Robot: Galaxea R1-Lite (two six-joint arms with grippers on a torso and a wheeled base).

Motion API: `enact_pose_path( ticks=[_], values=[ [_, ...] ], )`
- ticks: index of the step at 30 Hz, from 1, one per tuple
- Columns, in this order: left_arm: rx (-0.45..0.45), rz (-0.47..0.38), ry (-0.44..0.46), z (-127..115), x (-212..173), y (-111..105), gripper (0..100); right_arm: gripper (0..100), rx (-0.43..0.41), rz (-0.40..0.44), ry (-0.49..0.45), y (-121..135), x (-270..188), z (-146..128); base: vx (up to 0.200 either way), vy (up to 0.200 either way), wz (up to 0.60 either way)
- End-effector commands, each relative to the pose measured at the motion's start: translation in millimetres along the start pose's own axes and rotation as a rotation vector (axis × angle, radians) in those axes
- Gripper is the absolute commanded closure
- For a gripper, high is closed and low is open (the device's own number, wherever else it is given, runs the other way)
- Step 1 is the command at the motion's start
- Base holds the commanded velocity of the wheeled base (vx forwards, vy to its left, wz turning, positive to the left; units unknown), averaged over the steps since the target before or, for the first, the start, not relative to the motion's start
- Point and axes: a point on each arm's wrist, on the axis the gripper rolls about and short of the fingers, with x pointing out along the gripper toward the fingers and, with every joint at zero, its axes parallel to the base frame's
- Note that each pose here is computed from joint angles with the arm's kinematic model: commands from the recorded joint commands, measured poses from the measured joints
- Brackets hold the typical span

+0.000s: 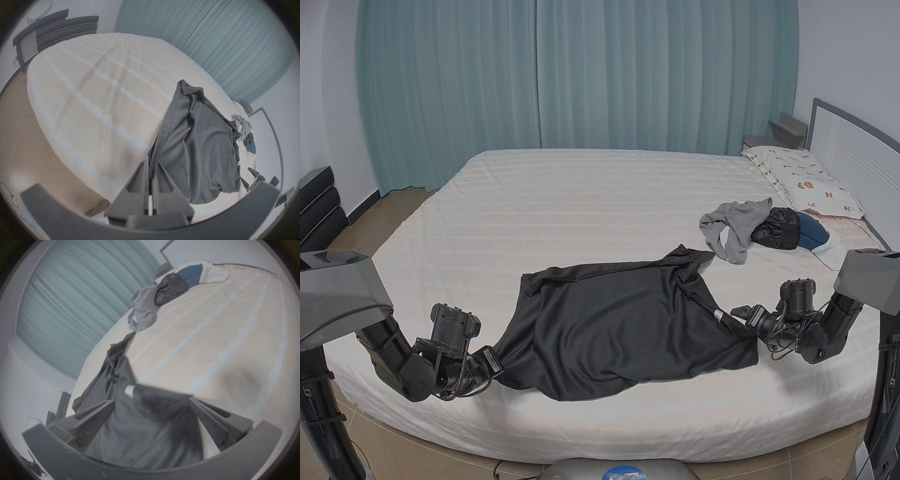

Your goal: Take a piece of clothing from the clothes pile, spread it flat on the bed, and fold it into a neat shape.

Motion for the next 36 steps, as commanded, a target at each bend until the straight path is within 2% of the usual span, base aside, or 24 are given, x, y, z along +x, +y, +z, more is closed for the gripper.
enact_pose_path(
  ticks=[1, 6, 10, 16, 20, 21, 26, 31, 36],
  values=[
    [-0.009, 0.001, -0.009, 4, 0, 1, 100, 0, 0.037, -0.031, -0.066, -18, -2, 25, 0.000, 0.000, 0.00],
    [-0.011, -0.005, -0.016, 5, -2, 1, 100, 0, 0.046, -0.017, -0.080, -20, -6, 32, 0.000, 0.000, 0.00],
    [-0.012, -0.008, -0.017, 5, -2, 0, 100, 0, 0.038, 0.015, -0.001, -23, -10, 20, 0.000, 0.000, 0.00],
    [-0.010, -0.009, -0.018, 6, -2, 0, 100, 0, -0.016, 0.032, 0.060, -28, -6, 9, 0.000, 0.000, 0.00],
    [-0.012, -0.010, -0.019, 6, -2, 0, 100, 0, -0.014, 0.054, 0.094, -29, -7, 6, 0.000, 0.000, 0.00],
    [-0.013, -0.011, -0.020, 7, -2, 0, 100, 100, -0.016, 0.064, 0.108, -30, -7, 5, 0.000, 0.000, 0.00],
    [-0.016, -0.013, -0.026, 8, -2, 0, 100, 100, -0.016, 0.061, 0.108, -30, -6, 5, 0.000, 0.000, 0.00],
    [-0.046, -0.041, -0.066, 18, -1, -3, 100, 100, -0.005, 0.090, 0.052, -25, -4, 20, 0.000, 0.000, 0.00],
    [-0.089, -0.076, -0.117, 28, -1, -3, 100, 100, 0.060, 0.119, -0.004, -17, 2, 36, 0.000, 0.000, 0.00]
  ],
)
